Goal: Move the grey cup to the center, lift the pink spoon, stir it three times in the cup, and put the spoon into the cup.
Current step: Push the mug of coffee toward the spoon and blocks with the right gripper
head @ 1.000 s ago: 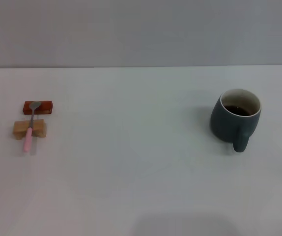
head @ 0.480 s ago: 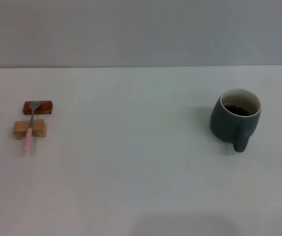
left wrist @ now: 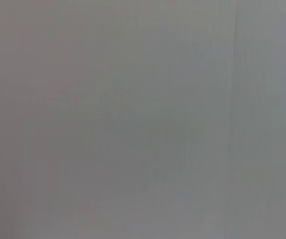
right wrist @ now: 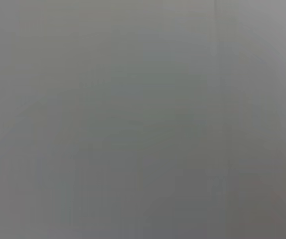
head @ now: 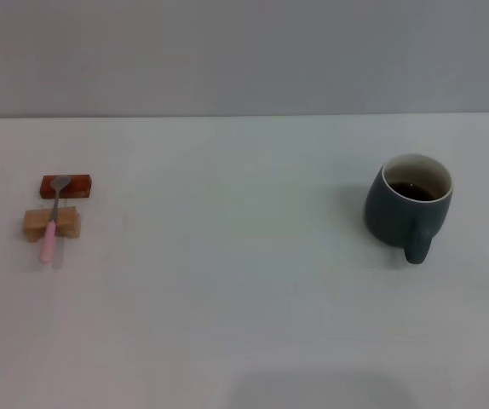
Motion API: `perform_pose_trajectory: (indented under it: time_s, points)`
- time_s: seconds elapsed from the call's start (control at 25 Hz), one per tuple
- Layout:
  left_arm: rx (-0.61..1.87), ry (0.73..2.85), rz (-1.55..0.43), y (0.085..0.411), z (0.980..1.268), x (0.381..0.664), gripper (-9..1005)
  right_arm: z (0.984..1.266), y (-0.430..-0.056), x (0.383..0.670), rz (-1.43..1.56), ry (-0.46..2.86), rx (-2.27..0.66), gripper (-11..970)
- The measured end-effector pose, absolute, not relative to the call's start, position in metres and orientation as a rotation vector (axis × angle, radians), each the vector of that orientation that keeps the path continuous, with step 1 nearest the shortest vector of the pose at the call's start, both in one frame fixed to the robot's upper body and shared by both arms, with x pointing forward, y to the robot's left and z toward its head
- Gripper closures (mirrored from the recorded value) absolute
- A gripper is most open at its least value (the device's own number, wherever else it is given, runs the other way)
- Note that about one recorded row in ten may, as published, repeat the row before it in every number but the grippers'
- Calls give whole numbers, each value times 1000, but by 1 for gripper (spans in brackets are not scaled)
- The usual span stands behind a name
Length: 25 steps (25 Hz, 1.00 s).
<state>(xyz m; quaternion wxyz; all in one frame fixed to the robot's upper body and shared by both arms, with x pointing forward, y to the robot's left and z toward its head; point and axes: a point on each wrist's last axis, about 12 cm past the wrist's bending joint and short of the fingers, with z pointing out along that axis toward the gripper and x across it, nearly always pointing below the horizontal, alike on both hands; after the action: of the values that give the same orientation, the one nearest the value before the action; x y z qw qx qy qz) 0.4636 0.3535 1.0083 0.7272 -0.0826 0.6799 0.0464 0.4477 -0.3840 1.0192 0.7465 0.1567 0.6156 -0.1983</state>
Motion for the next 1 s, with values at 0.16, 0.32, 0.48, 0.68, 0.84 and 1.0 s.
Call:
perform_pose_trajectory:
  time_s: [0.16, 0.32, 0.48, 0.68, 0.84, 1.0]
  points:
    - [-181, 1498, 103, 354, 1008, 463, 207, 1014, -390, 466, -419, 1442, 365, 960]
    - [-177, 1498, 101, 354, 1008, 463, 207, 1011, -398, 486, -417, 1531, 398, 960]
    - [-171, 1498, 95, 352, 1009, 464, 208, 1011, -397, 510, -398, 1620, 370, 960]
    - [-165, 1493, 88, 350, 1010, 469, 209, 1012, -388, 533, -356, 1695, 329, 960]
    - [-156, 1488, 80, 348, 1012, 472, 210, 1012, -376, 548, -311, 1754, 271, 960]
    - [-154, 1485, 78, 348, 1013, 474, 210, 1012, -351, 565, -239, 1797, 176, 960]
